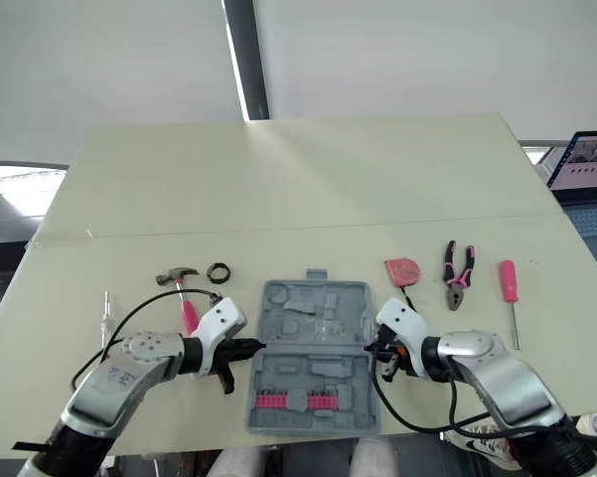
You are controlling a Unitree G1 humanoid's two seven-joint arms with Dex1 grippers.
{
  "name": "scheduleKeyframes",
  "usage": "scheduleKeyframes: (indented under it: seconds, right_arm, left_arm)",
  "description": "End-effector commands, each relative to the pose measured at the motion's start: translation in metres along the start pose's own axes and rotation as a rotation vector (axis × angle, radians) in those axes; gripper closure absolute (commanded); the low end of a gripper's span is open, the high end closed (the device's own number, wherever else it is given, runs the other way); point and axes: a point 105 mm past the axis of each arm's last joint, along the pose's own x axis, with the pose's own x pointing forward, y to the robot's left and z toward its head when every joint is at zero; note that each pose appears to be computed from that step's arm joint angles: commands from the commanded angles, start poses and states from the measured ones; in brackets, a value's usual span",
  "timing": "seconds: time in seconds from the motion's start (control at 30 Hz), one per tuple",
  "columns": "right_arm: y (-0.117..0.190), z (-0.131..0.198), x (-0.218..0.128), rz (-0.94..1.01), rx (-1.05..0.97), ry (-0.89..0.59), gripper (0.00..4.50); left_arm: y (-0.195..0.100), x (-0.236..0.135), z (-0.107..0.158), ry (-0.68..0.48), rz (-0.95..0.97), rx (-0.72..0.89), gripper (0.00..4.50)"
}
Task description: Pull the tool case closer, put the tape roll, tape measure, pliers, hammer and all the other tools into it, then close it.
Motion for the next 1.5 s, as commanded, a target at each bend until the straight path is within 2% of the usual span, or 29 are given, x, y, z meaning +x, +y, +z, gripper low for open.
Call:
scheduleKeyframes:
  seconds: [0.03,0.63,1.5]
  right_arm:
    - [0.011,0.004,-0.003,0.040,-0.016,-0.010,4.46]
    - [0.021,-0.010,-0.010,0.065,-0.008,0.036,4.46]
    - [0.020,-0.014,-0.011,0.056,-0.001,0.045,4.46]
  left_arm:
    - [-0.013,-0.004,-0.004,0.009,-0.028,-0.005,4.45]
    - [-0.040,-0.004,-0.014,0.025,-0.071,-0.047,4.45]
    - [-0.042,-0.007,-0.018,0.036,-0.072,-0.058,4.45]
